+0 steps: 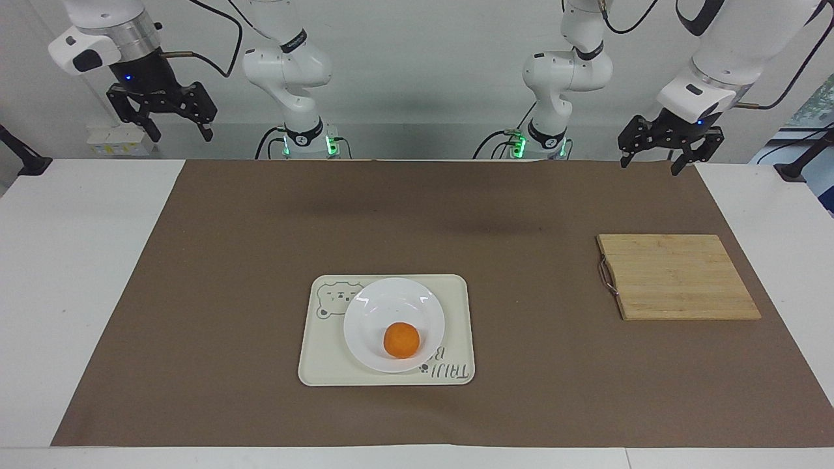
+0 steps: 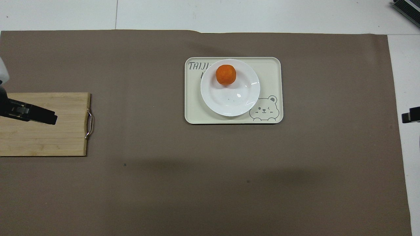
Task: Place orange and plate with both arms
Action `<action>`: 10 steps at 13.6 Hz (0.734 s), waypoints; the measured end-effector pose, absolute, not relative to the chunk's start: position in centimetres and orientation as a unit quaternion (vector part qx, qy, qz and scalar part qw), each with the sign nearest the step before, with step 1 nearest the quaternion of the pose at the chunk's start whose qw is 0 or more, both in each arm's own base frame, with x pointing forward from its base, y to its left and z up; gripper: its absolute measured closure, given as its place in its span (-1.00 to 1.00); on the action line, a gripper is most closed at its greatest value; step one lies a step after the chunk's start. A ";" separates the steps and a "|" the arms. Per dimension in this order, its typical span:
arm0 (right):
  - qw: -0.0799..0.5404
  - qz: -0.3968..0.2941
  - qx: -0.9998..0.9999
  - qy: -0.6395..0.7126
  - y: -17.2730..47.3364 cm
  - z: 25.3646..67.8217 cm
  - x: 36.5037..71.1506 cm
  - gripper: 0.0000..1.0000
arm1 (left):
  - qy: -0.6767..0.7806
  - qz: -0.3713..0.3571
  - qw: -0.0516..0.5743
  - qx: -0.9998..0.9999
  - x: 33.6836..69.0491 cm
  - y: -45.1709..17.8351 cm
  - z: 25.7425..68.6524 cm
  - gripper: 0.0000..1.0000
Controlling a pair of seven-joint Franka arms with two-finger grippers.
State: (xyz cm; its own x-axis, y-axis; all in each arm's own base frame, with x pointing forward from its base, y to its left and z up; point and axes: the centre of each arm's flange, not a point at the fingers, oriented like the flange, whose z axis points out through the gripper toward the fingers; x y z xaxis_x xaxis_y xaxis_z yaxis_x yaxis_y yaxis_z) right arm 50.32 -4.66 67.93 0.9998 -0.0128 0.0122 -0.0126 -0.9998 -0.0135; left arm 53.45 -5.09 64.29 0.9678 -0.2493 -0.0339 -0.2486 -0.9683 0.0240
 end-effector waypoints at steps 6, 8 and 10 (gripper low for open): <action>0.007 0.008 -1.000 0.003 -3.8 66.6 50.3 -1.00 | -0.125 -0.018 0.010 0.992 53.5 -5.1 64.3 -1.00; 0.007 0.013 -1.000 0.001 -3.6 66.2 50.2 -1.00 | -0.125 -0.018 0.010 0.992 53.5 -5.1 64.3 -1.00; 0.005 0.015 -1.000 0.000 -3.5 65.8 50.1 -1.00 | -0.125 -0.019 0.010 0.992 53.4 -5.1 64.3 -1.00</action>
State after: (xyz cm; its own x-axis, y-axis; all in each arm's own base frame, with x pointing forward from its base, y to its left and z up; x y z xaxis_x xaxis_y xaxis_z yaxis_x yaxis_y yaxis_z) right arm 50.06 -3.51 65.79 0.9996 0.0007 -0.0293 0.0004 -0.9999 -0.0106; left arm 53.44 -5.09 64.27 0.9679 -0.2488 -0.0348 -0.2480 -0.9685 0.0241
